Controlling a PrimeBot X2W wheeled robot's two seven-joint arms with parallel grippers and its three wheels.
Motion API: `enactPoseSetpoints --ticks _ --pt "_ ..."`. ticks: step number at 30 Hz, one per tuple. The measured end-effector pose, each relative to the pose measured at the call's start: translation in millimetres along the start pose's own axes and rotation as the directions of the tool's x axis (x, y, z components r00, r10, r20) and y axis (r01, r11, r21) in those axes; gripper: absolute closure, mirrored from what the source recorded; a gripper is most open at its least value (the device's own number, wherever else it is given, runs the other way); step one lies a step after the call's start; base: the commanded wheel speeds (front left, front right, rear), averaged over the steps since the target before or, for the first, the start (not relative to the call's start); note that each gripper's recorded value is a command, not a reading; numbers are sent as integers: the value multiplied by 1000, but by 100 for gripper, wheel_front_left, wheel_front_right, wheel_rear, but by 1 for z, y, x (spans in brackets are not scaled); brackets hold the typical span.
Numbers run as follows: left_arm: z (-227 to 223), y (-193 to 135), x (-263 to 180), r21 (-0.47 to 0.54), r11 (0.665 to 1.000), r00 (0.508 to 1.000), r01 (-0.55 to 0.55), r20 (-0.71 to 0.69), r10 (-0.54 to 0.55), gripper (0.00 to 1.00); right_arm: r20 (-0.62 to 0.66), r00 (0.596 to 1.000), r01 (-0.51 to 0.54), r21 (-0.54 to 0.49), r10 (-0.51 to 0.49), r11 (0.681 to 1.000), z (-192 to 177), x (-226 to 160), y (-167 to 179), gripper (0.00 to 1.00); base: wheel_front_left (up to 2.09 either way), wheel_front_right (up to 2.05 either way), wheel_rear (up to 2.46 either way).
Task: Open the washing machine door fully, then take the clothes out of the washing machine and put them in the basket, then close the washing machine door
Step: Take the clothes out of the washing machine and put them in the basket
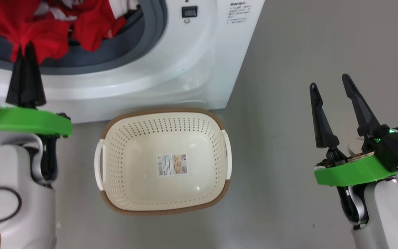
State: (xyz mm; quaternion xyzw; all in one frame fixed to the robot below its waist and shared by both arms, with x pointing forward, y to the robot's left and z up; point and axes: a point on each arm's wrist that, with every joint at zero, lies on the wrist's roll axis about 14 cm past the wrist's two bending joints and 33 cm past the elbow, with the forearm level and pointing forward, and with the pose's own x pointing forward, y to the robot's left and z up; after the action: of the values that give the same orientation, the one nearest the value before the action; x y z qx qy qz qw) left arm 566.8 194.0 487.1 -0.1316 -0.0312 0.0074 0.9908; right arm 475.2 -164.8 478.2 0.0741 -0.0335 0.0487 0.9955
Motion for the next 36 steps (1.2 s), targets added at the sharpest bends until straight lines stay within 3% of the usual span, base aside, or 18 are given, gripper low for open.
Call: enactPoseSetpoints --ticks 28,36 --pt "53 -42 -90 5 994 986 113 121 -113 100 98 995 4 -4 -4 1000 54 -40 6 0 0 0 0" --pt "30 -45 -101 -33 995 995 98 38 -96 100 98 995 18 -6 -18 1000 56 -47 2 0 0 0 0"
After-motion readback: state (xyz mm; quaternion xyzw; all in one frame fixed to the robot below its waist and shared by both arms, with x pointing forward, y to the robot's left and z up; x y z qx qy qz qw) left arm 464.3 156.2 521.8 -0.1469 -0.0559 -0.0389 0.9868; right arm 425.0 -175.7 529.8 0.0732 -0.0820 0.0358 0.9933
